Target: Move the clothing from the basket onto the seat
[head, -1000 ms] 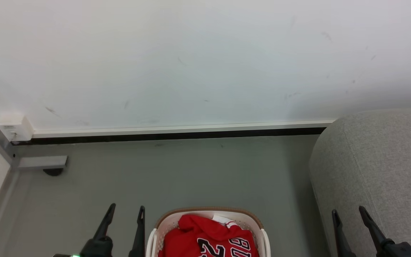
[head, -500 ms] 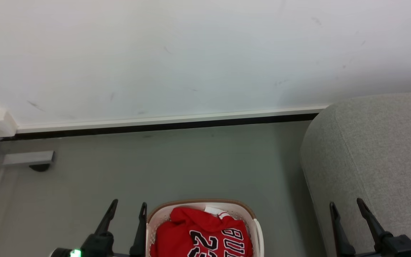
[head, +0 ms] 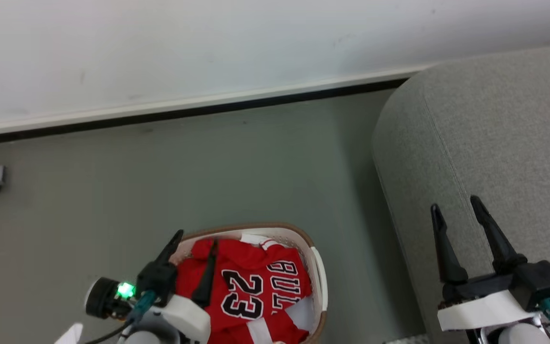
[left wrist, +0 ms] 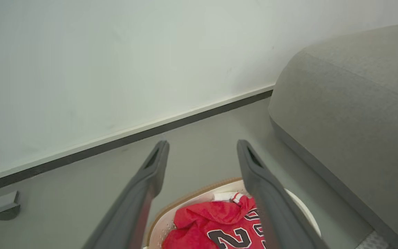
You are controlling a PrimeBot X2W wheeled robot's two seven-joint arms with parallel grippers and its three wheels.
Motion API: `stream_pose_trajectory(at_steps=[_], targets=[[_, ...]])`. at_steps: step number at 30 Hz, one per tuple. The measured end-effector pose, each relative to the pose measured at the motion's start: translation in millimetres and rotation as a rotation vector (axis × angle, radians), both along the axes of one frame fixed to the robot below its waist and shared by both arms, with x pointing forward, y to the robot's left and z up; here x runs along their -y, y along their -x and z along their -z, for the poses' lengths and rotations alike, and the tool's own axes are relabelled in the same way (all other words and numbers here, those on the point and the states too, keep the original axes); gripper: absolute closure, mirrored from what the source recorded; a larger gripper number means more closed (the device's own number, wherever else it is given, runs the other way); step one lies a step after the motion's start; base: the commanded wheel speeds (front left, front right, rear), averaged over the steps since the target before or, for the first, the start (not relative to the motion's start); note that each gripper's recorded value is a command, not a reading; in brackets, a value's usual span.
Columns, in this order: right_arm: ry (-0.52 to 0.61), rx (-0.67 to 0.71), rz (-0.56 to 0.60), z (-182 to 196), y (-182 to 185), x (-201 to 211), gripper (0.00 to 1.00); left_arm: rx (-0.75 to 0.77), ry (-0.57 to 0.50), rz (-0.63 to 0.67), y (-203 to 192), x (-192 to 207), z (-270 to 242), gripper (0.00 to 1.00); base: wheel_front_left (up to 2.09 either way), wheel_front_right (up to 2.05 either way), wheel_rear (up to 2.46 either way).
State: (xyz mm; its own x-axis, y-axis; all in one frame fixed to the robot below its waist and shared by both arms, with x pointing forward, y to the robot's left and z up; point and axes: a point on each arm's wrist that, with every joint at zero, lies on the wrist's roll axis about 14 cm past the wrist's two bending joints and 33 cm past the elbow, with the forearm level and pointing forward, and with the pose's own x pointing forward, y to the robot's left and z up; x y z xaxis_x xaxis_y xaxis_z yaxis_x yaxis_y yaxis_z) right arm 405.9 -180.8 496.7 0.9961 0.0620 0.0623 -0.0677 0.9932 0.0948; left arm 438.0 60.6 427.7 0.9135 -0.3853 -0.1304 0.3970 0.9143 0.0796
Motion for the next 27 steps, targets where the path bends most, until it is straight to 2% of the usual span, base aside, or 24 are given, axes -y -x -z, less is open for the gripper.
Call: stream_pose_trajectory(at_steps=[6,9,12,22,27], targets=[[0.017,0.015,0.007,1,-28,6,0.0,-0.178,-0.087,0.147,-26,39,65,0.0,0.0,0.0,0.0],[0.027,0.013,0.005,5,-37,7,0.0,-0.245,-0.118,0.174,-33,48,88,0.0,0.0,0.0,0.0],[0.04,-0.002,-0.008,18,-55,5,0.0,-0.382,-0.184,0.212,-43,60,137,0.0,0.0,0.0,0.0],[0.065,-0.065,-0.056,69,-94,-4,0.0,-0.694,-0.367,0.269,-31,53,257,0.0,0.0,0.0,0.0],[0.076,-0.096,-0.062,93,-102,-5,0.0,-0.762,-0.418,0.3,-30,49,294,0.0,0.0,0.0,0.0]])
